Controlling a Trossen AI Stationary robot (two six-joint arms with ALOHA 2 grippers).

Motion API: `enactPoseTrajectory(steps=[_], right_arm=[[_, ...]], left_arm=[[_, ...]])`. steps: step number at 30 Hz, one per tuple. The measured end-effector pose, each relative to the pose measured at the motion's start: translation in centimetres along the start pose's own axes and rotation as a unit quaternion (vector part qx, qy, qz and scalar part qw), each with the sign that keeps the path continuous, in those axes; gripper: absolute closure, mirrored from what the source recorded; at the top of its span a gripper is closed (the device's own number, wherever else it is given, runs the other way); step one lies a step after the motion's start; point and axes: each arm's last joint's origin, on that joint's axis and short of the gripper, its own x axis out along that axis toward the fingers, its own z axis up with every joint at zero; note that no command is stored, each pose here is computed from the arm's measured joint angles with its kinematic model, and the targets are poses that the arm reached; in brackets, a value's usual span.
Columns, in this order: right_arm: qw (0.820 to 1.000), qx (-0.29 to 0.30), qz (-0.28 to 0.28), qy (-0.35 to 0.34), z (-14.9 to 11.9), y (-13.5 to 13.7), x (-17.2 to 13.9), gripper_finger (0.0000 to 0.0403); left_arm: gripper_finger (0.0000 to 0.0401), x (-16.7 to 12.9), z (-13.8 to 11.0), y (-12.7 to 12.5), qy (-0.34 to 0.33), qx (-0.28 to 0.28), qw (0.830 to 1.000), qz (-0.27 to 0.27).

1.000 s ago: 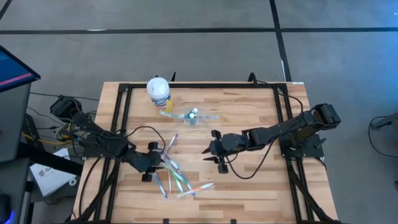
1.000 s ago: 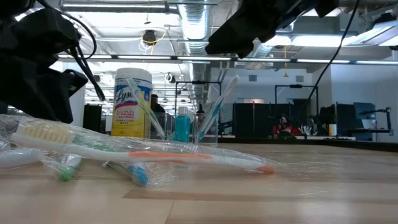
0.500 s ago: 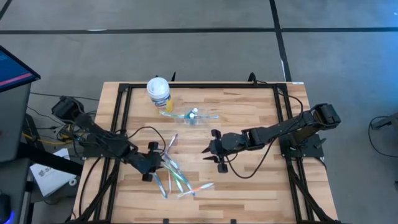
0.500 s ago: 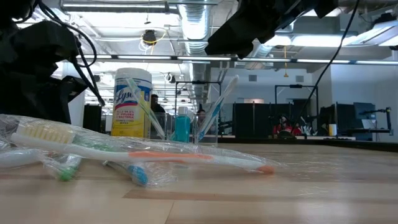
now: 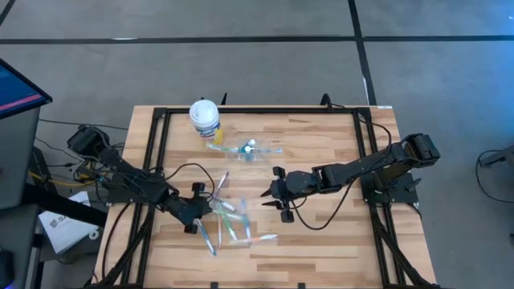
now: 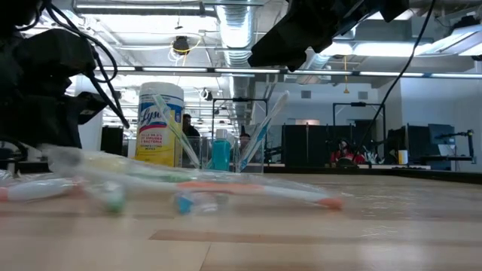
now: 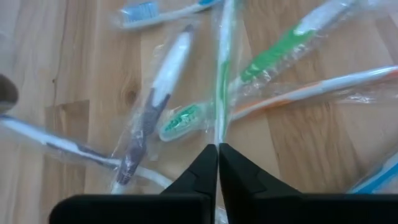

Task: Pick & Place toothbrushing station
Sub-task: Put the green toothbrush into the transparent organizer

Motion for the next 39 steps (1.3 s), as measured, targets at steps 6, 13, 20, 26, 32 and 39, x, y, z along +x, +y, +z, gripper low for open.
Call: enactPoseTrajectory(steps=[6,13,20,26,32,39], right_arm=[[1.000,0.000,0.000,0.000,0.0,0.0,0.0,0.0280],[1.000,0.000,0.000,0.000,0.0,0.0,0.0,0.0280],[1.000,0.001,0.001,-0.014,0.3,0.0,0.0,0.0280],[1.000,0.008,0.003,-0.020,0.4,0.1,0.0,0.0280],[0.999,0.036,0.021,-0.021,0.4,0.2,0.0,0.0280],[0.996,0.063,0.046,-0.033,0.7,0.4,0.0,0.0280]], left_arm=[[0.0401,0.0,0.0,0.0,0.000,0.002,1.000,0.001],[0.0401,-0.4,1.6,-0.4,-0.021,0.006,1.000,-0.008],[0.0401,-1.4,4.6,-0.8,-0.062,0.038,0.997,-0.017],[0.0401,-2.0,6.1,-0.9,-0.082,0.067,0.994,0.002],[0.0401,-2.6,7.3,-0.9,-0.094,0.088,0.991,0.025],[0.0401,-3.5,9.1,-0.9,-0.115,0.125,0.984,0.050]])
